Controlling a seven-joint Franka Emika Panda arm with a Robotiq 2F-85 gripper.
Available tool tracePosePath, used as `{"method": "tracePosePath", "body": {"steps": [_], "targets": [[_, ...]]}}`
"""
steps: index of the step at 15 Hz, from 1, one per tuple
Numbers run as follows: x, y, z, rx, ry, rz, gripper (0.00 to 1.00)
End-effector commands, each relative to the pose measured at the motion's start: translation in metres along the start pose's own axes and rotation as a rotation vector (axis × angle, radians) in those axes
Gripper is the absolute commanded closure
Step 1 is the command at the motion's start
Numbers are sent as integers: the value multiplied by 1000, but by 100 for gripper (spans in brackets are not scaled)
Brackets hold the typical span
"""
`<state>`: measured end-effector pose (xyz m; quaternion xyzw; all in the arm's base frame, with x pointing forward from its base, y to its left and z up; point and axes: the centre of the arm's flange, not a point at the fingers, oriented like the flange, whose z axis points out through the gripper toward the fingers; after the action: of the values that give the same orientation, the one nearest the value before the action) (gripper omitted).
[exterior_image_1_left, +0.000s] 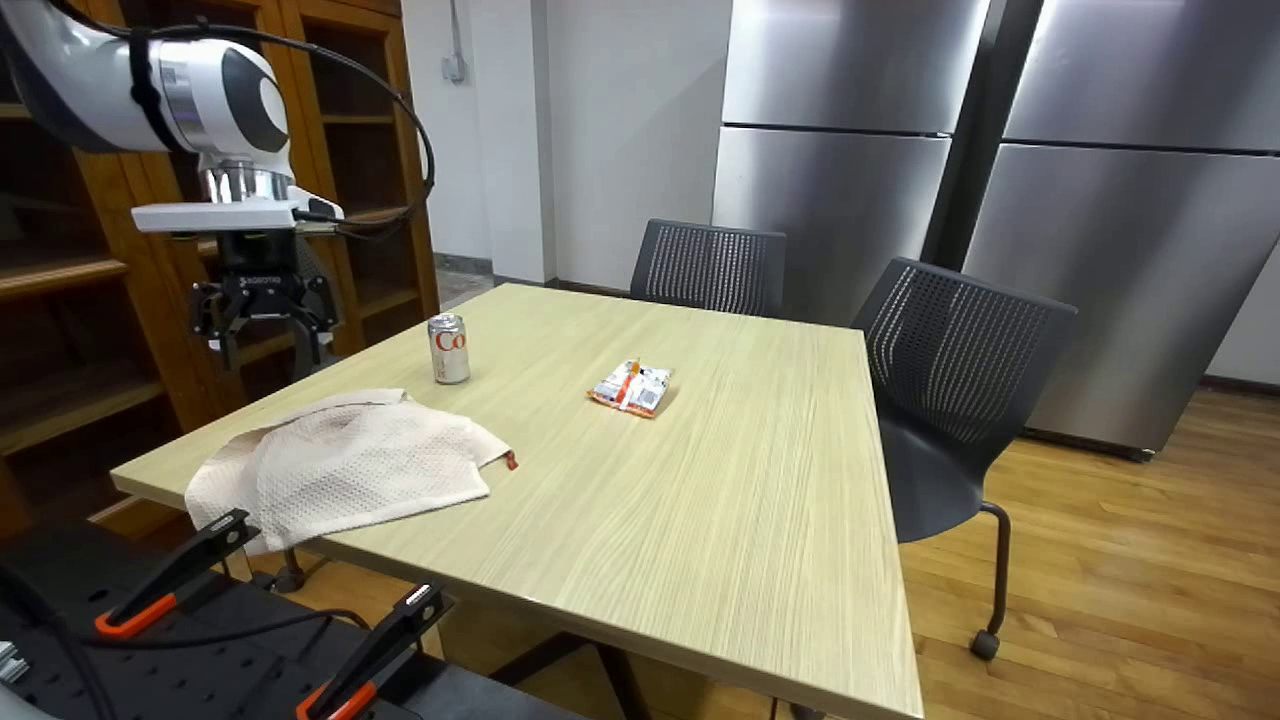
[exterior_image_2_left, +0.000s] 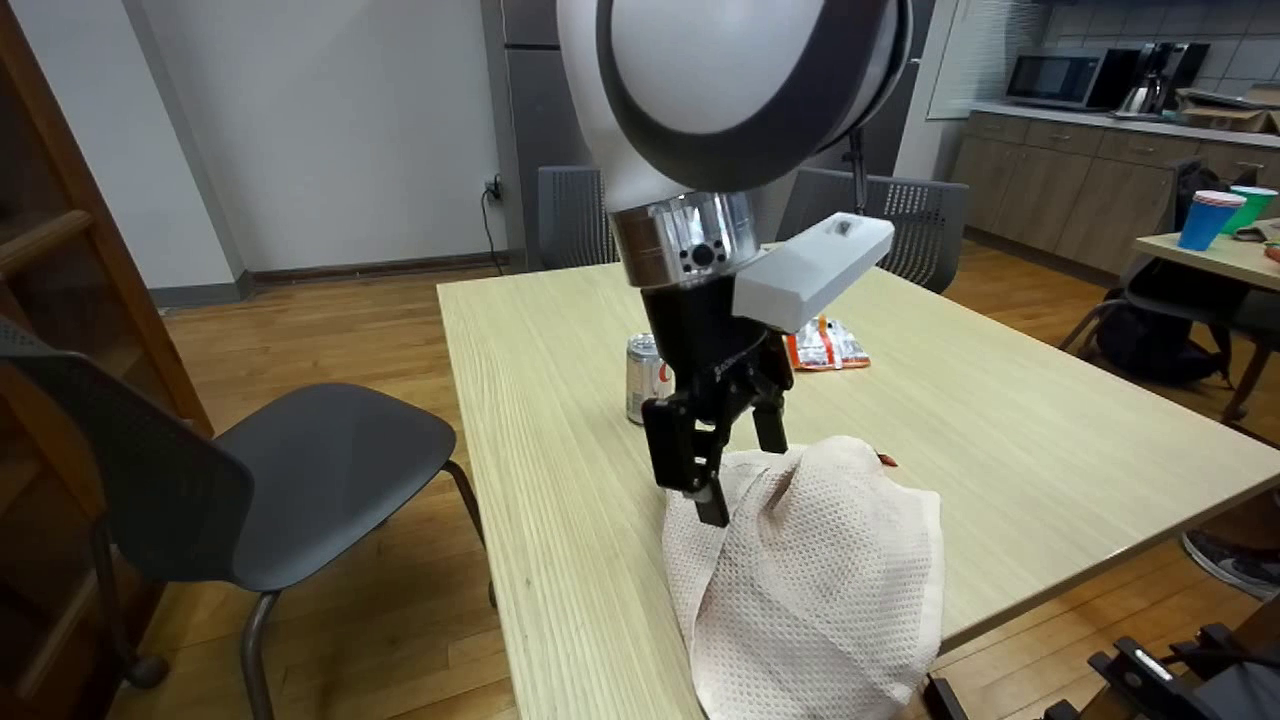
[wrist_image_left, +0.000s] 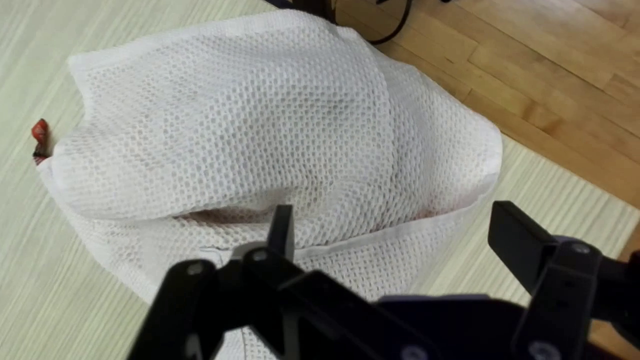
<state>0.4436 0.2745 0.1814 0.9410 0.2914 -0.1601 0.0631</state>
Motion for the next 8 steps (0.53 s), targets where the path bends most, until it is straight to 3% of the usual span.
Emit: {"method": "tracePosePath", "body": {"steps": [1,8], "targets": [[26,7,2,77,25,137,0],[41,30,27,155,70,387,0]]}}
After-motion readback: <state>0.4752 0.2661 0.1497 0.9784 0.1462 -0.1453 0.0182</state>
